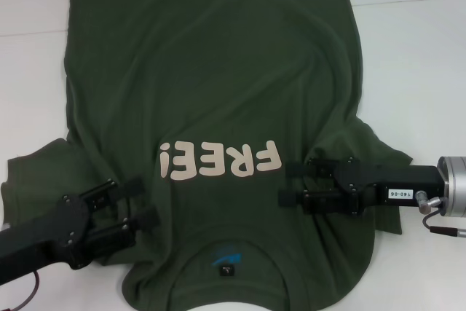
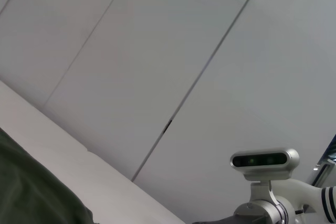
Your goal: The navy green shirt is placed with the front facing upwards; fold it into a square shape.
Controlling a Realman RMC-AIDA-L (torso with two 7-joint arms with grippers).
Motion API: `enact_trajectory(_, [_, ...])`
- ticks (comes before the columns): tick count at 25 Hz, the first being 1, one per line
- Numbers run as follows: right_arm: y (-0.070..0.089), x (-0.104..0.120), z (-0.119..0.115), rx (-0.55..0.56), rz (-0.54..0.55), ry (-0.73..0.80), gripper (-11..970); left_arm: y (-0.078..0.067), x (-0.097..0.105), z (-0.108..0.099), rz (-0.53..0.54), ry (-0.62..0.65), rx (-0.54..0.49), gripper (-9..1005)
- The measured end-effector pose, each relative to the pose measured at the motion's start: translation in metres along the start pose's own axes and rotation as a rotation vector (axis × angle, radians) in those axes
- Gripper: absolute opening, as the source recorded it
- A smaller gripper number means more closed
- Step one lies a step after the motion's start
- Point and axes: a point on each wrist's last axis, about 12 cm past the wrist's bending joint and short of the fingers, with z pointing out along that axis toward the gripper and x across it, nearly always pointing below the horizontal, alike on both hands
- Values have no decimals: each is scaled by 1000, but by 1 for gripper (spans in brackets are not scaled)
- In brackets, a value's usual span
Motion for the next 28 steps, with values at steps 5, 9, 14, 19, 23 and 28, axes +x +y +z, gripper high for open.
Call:
enact_trajectory(5, [0,0,0,0,1,-2,916,1,-2,2,4,4,7,813])
enact_trajectory(9, [0,0,1,0,1,-3,916,1,-3,3,8,7,11,813])
enact_trajectory(14, [0,0,0,9,5,-18,915,5,-3,3,8,9,-19,813])
enact_trajectory(19, [-1,0,-3,23,12,-44,915,14,-7,-6,9,32,-91,814])
enact_trajectory(23, [-2,0,-6,36,15,-67,916,19,-14,-20,-3,50,-131,814])
enact_trajectory(28, [-2,-1,-7,44,18,-86,916,25,-25,-37,-62,67,-182,814])
